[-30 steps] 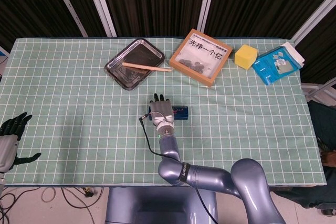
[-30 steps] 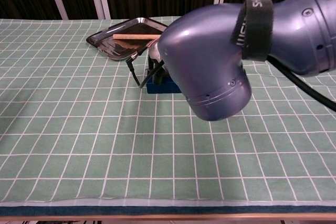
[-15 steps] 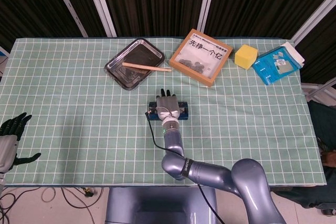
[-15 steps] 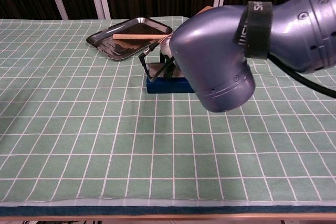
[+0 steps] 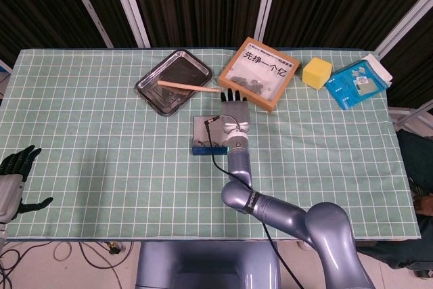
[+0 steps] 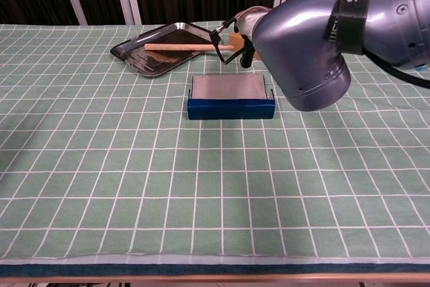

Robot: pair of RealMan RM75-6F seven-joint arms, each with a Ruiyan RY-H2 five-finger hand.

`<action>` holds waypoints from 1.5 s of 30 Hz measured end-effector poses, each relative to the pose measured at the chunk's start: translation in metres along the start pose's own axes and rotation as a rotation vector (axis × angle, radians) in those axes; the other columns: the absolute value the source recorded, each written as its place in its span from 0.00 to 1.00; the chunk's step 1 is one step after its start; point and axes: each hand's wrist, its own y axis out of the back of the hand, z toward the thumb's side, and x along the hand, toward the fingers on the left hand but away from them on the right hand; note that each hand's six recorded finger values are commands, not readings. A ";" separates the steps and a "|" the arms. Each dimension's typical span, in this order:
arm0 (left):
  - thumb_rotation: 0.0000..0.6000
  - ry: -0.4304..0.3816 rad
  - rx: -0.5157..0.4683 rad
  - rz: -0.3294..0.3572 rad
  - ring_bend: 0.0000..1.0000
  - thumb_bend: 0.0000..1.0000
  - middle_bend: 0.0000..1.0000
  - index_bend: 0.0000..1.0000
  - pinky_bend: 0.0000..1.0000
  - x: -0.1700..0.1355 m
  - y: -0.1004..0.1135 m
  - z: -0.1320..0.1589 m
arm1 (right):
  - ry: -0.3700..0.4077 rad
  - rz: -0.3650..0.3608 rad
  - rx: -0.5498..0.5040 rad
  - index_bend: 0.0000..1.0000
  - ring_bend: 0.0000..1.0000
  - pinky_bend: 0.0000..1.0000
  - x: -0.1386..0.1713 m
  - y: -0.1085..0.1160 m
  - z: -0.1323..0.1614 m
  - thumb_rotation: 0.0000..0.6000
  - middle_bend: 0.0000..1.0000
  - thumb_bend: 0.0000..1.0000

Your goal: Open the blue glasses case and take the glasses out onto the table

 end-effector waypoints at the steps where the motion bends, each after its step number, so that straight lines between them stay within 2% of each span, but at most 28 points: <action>1: 1.00 0.000 0.001 0.001 0.00 0.03 0.00 0.00 0.00 0.000 0.000 0.000 | 0.011 -0.002 -0.006 0.09 0.00 0.22 0.002 0.002 0.001 1.00 0.00 0.52; 4: 1.00 0.000 0.003 0.004 0.00 0.04 0.00 0.00 0.00 0.000 0.000 0.000 | 0.052 -0.003 -0.024 0.09 0.01 0.22 0.012 0.006 0.006 1.00 0.05 0.52; 7: 1.00 -0.001 0.007 0.006 0.00 0.04 0.00 0.00 0.00 -0.001 0.000 0.000 | 0.110 0.002 -0.041 0.09 0.11 0.25 0.027 0.012 0.014 1.00 0.15 0.51; 9: 1.00 -0.004 0.011 0.008 0.00 0.04 0.00 0.00 0.00 -0.001 0.000 0.001 | 0.150 0.005 -0.048 0.09 0.27 0.38 0.039 0.015 0.019 1.00 0.29 0.51; 13: 1.00 -0.009 0.015 0.012 0.00 0.04 0.00 0.00 0.00 -0.002 0.000 0.001 | 0.232 0.005 -0.060 0.09 0.69 0.77 0.068 0.024 0.025 1.00 0.66 0.52; 16: 1.00 -0.013 0.017 0.014 0.00 0.04 0.00 0.00 0.00 -0.002 0.001 0.002 | 0.261 0.001 -0.062 0.11 0.88 0.93 0.082 0.029 0.022 1.00 0.85 0.55; 19: 1.00 -0.014 0.017 0.015 0.00 0.04 0.00 0.00 0.00 -0.003 0.001 0.002 | 0.253 0.011 -0.048 0.13 0.97 1.00 0.086 0.027 0.015 1.00 0.93 0.60; 28: 1.00 -0.013 0.012 0.014 0.00 0.04 0.00 0.00 0.00 -0.002 0.002 0.000 | 0.229 0.116 -0.047 0.19 0.99 1.00 0.093 -0.007 0.020 1.00 0.96 0.62; 45: 1.00 -0.012 0.011 0.013 0.00 0.04 0.00 0.00 0.00 0.000 0.002 0.000 | 0.210 0.188 -0.046 0.20 0.99 1.00 0.092 -0.044 0.027 1.00 0.96 0.62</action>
